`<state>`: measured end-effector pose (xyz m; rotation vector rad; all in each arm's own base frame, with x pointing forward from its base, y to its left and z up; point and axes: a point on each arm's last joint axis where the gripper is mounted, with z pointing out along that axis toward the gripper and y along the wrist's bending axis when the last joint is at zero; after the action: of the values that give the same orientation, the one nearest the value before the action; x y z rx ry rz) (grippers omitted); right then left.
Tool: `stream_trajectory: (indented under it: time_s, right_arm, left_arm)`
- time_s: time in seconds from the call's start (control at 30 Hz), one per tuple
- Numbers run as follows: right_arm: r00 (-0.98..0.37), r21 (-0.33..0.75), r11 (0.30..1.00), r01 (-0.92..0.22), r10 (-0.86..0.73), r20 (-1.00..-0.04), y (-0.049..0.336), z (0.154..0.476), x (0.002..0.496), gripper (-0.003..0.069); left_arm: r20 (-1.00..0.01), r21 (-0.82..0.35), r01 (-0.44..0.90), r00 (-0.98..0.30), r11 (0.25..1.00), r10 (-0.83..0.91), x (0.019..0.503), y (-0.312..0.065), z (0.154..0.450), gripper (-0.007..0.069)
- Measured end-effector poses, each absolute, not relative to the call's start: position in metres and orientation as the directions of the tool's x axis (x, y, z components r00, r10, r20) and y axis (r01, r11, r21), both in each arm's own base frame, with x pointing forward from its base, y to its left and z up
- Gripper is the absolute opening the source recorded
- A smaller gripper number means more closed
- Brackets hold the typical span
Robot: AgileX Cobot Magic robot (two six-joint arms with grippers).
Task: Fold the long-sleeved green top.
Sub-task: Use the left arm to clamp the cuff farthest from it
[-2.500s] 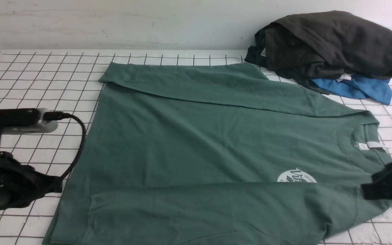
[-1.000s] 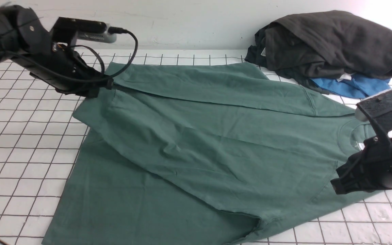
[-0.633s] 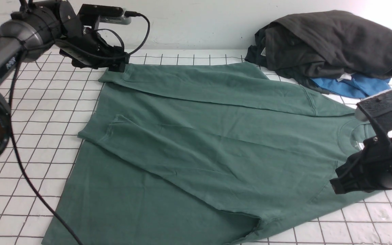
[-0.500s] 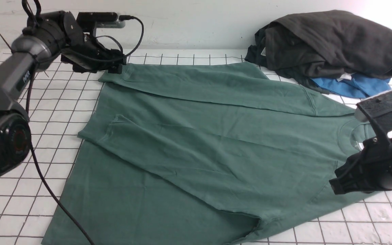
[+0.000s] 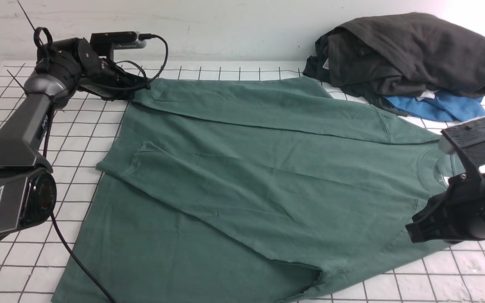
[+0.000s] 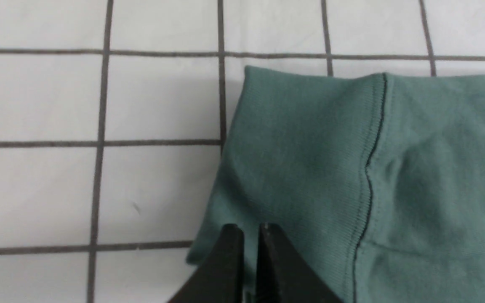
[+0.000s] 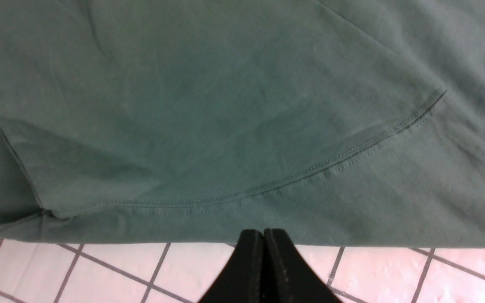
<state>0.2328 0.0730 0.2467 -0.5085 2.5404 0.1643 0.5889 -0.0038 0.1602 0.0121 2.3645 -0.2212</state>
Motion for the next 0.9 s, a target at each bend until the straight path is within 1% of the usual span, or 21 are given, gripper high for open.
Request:
stream_trajectory:
  time_s: [0.03,0.1,0.13,0.17,0.2,0.23,0.3,0.33,0.4,0.43,0.47,0.53,0.57,0.6,0.63,0.7,0.73,0.77,0.8,0.83,0.9]
  right_arm:
    - [-0.784,0.013,0.921,-0.388,-0.323,-0.531,0.073,0.247,0.233,-0.0015]
    - [-0.781,0.005,0.92,-0.392,-0.33,-0.53,0.073,0.247,0.233,-0.0015]
    - [-0.778,-0.006,0.918,-0.397,-0.339,-0.529,0.072,0.247,0.233,-0.0015]
    - [-0.777,-0.009,0.917,-0.398,-0.342,-0.528,0.072,0.247,0.233,-0.0015]
    - [-0.773,-0.022,0.915,-0.404,-0.354,-0.527,0.071,0.246,0.233,-0.0015]
    - [-0.769,-0.034,0.912,-0.409,-0.364,-0.525,0.07,0.246,0.233,-0.0015]
    - [-0.763,-0.052,0.908,-0.415,-0.379,-0.523,0.069,0.246,0.234,-0.0015]
    - [-0.763,-0.054,0.908,-0.416,-0.381,-0.523,0.069,0.246,0.234,-0.0015]
    - [-0.76,-0.057,0.907,-0.418,-0.383,-0.525,0.069,0.247,0.234,-0.0015]
    - [-0.759,-0.058,0.907,-0.418,-0.384,-0.526,0.069,0.247,0.234,-0.0015]
    - [-0.759,-0.058,0.907,-0.417,-0.383,-0.527,0.069,0.247,0.234,-0.0015]
    - [-0.761,-0.05,0.909,-0.415,-0.377,-0.528,0.07,0.247,0.234,-0.0015]
    - [-0.764,-0.046,0.91,-0.413,-0.373,-0.527,0.07,0.247,0.234,-0.0015]
    - [-0.764,-0.046,0.91,-0.413,-0.373,-0.527,0.07,0.247,0.234,-0.0015]
    - [-0.771,-0.035,0.911,-0.411,-0.368,-0.52,0.07,0.246,0.233,-0.0015]
    - [-0.787,-0.026,0.911,-0.412,-0.37,-0.494,0.07,0.245,0.23,-0.0015]
    - [-0.793,-0.023,0.91,-0.413,-0.372,-0.483,0.07,0.244,0.229,-0.0015]
    - [-0.794,-0.022,0.91,-0.414,-0.372,-0.481,0.07,0.244,0.229,-0.0015]
    - [-0.802,-0.018,0.91,-0.415,-0.375,-0.466,0.07,0.243,0.228,-0.0015]
    - [-0.805,-0.015,0.91,-0.414,-0.374,-0.461,0.07,0.243,0.227,-0.0015]
    - [-0.81,0.0,0.913,-0.409,-0.363,-0.461,0.07,0.243,0.227,-0.0015]
  left_arm:
    - [-0.692,-0.155,0.075,-0.72,0.985,-0.054,0.589,-0.004,0.162,0.0015]
    - [-0.681,-0.147,0.096,-0.731,0.984,-0.03,0.581,-0.005,0.191,-0.0002]
    - [-0.676,-0.139,0.11,-0.736,0.984,-0.014,0.574,-0.005,0.212,-0.0008]
    - [-0.675,-0.137,0.114,-0.738,0.984,-0.009,0.571,-0.005,0.22,-0.0008]
    - [-0.664,-0.125,0.13,-0.747,0.984,0.015,0.56,-0.008,0.25,-0.0008]
    - [-0.652,-0.11,0.138,-0.758,0.984,0.034,0.55,-0.008,0.27,-0.0008]
    - [-0.668,-0.073,0.146,-0.742,0.987,0.06,0.534,-0.011,0.306,-0.0008]
    - [-0.676,-0.059,0.144,-0.734,0.988,0.067,0.528,-0.01,0.318,-0.0008]
    - [-0.672,-0.05,0.133,-0.737,0.99,0.065,0.524,-0.011,0.324,-0.0003]
    - [-0.666,-0.053,0.127,-0.744,0.991,0.06,0.526,-0.011,0.32,0.0001]
    - [-0.657,-0.055,0.119,-0.752,0.991,0.053,0.53,-0.01,0.309,0.0014]
    - [-0.645,-0.041,0.107,-0.762,0.993,0.055,0.545,-0.009,0.275,0.0074]
    - [-0.636,-0.031,0.105,-0.769,0.994,0.062,0.552,-0.008,0.256,0.0116]
    - [-0.631,-0.029,0.106,-0.773,0.994,0.064,0.553,-0.008,0.252,0.0126]
    - [-0.614,-0.022,0.104,-0.786,0.994,0.069,0.56,-0.007,0.226,0.0215]
    - [-0.599,-0.021,0.099,-0.798,0.995,0.067,0.569,-0.006,0.194,0.0338]
    - [-0.602,-0.02,0.098,-0.796,0.995,0.066,0.571,-0.006,0.189,0.0381]
    - [-0.607,-0.02,0.097,-0.792,0.995,0.065,0.572,-0.006,0.186,0.0391]
    - [-0.638,-0.016,0.092,-0.768,0.996,0.061,0.577,-0.006,0.178,0.0443]
    - [-0.659,-0.014,0.089,-0.75,0.996,0.058,0.581,-0.006,0.173,0.0456]
    - [-0.69,-0.013,0.083,-0.722,0.996,0.051,0.586,-0.005,0.164,0.0445]
